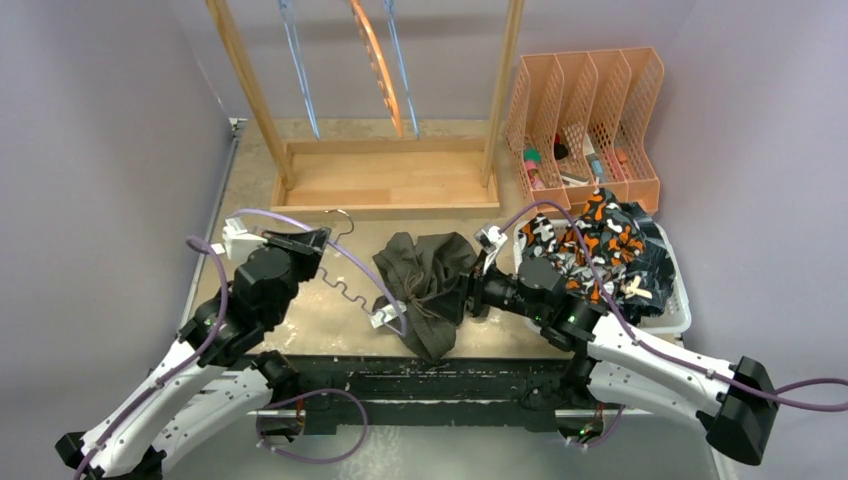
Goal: Remove the shorts from the hanger
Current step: Remove the shorts from the hanger, then place the hanger on the clothes rod.
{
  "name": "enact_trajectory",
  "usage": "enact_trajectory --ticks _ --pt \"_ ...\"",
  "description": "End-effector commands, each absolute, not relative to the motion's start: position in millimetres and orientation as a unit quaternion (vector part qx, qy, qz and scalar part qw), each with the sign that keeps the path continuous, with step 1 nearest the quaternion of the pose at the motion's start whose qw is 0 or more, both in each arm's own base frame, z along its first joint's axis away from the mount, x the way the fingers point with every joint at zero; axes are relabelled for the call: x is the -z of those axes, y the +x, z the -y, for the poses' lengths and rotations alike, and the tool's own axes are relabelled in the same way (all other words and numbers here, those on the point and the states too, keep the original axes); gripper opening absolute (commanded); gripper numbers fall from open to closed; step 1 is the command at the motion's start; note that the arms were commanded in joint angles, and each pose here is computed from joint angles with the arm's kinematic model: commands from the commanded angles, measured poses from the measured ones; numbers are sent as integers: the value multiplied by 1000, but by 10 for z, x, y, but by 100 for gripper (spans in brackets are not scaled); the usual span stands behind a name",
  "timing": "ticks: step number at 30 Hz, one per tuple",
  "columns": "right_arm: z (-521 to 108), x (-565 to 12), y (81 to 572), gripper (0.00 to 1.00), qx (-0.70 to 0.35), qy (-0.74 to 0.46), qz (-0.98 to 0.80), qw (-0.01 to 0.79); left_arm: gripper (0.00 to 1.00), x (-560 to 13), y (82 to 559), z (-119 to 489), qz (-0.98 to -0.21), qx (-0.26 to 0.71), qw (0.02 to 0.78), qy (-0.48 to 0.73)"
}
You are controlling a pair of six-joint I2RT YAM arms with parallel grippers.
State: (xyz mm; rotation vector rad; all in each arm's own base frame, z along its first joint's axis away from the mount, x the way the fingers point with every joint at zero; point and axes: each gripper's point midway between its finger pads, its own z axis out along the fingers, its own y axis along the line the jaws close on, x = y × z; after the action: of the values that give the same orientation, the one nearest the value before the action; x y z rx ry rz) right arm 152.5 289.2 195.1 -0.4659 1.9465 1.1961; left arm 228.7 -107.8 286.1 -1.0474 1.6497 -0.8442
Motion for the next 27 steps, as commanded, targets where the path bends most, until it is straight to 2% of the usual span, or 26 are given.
enact_trajectory --ticks 1,6,11,18,22,24,27 --pt "-3069 -2661 1304 88 -571 -234 -640 457 0 -3040 2395 1309 -610 454 449 -469" --pt "-3182 -2478 1373 99 -540 -232 -675 446 0 -2993 2397 1310 -580 482 426 -500" --pt "-3412 -2268 1355 99 -470 -259 -717 445 0 -2985 2370 1245 -552 500 411 -525" --pt "-3539 -2051 1402 99 -444 -267 -740 429 0 -3104 2309 1151 -553 491 422 -524" --pt "-3533 -1986 1421 90 -421 -292 -742 433 0 -3140 2271 1068 -547 487 430 -528" --pt "-3525 -1972 1393 80 -422 -306 -735 434 0 -3147 2259 1030 -543 485 432 -532" --pt "-3512 -1954 1363 72 -422 -324 -724 438 0 -3187 2259 994 -534 488 434 -538"
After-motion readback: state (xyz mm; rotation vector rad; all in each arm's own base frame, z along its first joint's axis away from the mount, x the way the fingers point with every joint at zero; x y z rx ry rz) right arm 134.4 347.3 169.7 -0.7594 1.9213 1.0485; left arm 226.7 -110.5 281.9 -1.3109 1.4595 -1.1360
